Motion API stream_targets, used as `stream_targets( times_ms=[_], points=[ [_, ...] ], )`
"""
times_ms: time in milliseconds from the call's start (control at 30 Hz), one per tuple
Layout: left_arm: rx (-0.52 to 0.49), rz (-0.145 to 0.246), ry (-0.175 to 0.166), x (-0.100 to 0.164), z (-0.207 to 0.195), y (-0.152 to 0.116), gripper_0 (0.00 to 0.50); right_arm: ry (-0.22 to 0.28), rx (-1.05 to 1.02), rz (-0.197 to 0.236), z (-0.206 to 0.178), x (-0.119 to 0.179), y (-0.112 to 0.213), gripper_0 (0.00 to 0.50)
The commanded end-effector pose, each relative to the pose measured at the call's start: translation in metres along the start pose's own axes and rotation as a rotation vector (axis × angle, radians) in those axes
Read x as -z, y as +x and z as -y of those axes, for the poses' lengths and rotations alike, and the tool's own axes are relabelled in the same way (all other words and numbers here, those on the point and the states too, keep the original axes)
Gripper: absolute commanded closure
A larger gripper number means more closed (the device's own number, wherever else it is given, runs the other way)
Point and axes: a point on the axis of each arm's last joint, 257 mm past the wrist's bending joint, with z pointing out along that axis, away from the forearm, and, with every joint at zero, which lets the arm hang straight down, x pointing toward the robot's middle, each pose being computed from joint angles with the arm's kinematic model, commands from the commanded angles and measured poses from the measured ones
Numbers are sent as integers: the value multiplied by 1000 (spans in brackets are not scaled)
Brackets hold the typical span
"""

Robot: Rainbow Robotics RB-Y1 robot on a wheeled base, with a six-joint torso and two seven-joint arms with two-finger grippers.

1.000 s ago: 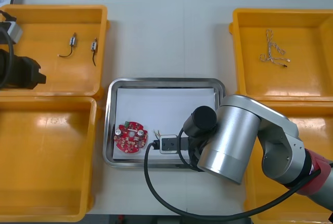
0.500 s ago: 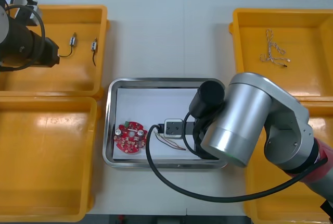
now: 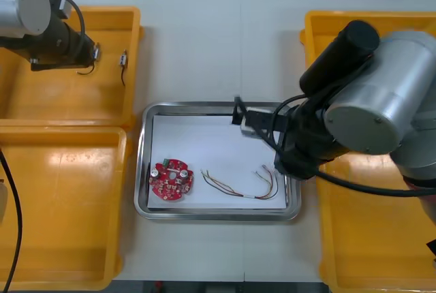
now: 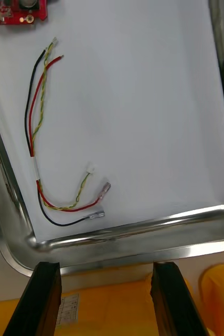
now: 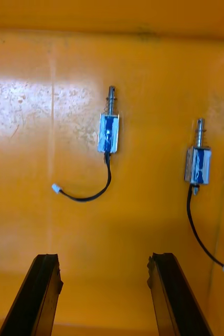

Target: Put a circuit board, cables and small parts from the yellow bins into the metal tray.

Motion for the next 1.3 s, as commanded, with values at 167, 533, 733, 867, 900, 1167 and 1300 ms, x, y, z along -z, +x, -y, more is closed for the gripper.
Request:
stream_targets(
  times_ms=[167, 533, 733, 867, 900, 1167, 1300],
  points=[
    [-111, 101, 20, -5, 29, -52, 0, 119, -181, 97, 63, 62, 21, 0],
    [-134, 144, 7, -27, 24, -77, 0, 211, -406, 115, 104, 94, 80, 0],
    [-160, 163, -18, -39, 21, -83, 0, 247, -523, 114, 115, 106, 114, 0],
    [-168, 170, -23, -46, 20, -85, 0, 279, -571, 102, 122, 114, 132, 0],
    [-171, 172, -25, -48, 20, -85, 0, 289, -587, 99, 124, 116, 136, 0],
    [-178, 178, -14, -62, 25, -80, 0, 322, -756, 78, 138, 122, 162, 0],
    [-176, 175, -5, -67, 27, -76, 0, 332, -817, 71, 142, 124, 170, 0]
  ],
)
